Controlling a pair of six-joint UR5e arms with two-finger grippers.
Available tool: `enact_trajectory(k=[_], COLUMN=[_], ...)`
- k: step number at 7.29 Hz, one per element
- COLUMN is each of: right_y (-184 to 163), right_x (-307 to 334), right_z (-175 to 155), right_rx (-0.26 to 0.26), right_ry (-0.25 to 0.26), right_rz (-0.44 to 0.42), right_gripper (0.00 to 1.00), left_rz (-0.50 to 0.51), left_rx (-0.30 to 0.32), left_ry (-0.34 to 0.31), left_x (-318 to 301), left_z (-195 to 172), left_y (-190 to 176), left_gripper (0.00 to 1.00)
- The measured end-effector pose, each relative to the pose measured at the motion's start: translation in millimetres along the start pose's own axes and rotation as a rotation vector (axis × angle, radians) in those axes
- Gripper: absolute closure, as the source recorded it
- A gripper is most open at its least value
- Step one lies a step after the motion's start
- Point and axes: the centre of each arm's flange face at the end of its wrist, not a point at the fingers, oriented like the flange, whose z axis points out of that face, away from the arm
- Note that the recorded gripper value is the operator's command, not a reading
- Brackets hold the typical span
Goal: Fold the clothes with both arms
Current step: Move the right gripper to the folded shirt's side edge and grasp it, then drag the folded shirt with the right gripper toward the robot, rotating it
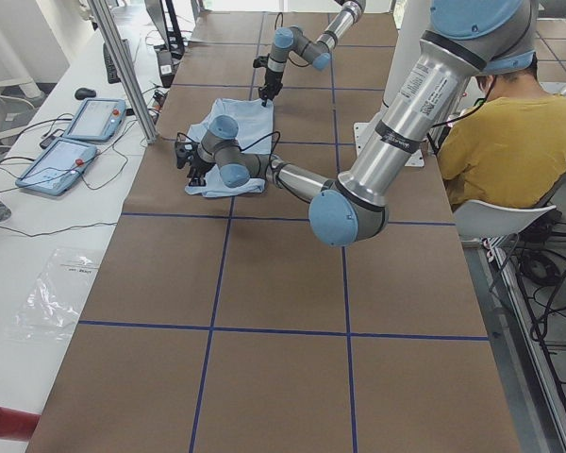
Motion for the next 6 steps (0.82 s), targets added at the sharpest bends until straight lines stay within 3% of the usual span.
enact_trajectory(k=[2, 4, 6], right_y=[-5.3, 4.3, 34.3], right_x=[2.6, 35.8, 89.6], right_z=[-17.0, -59.5, -97.7], right_rx=[-0.05, -0.09, -0.178], right_ry=[-0.009, -0.036, -0.015], right_rz=[0.006, -0.005, -0.045], right_gripper=[1.0, 1.0, 1.0], left_rz=[0.0, 0.001, 0.002], left_rx=[0.009, 0.01, 0.01], left_ry=[-0.005, -0.005, 0.011], left_x=[-2.2, -1.4, 4.0], left_z=[0.9, 0.9, -6.1], left_y=[0.0, 0.4, 1.0], left_gripper=[0.61, 0.61, 0.61])
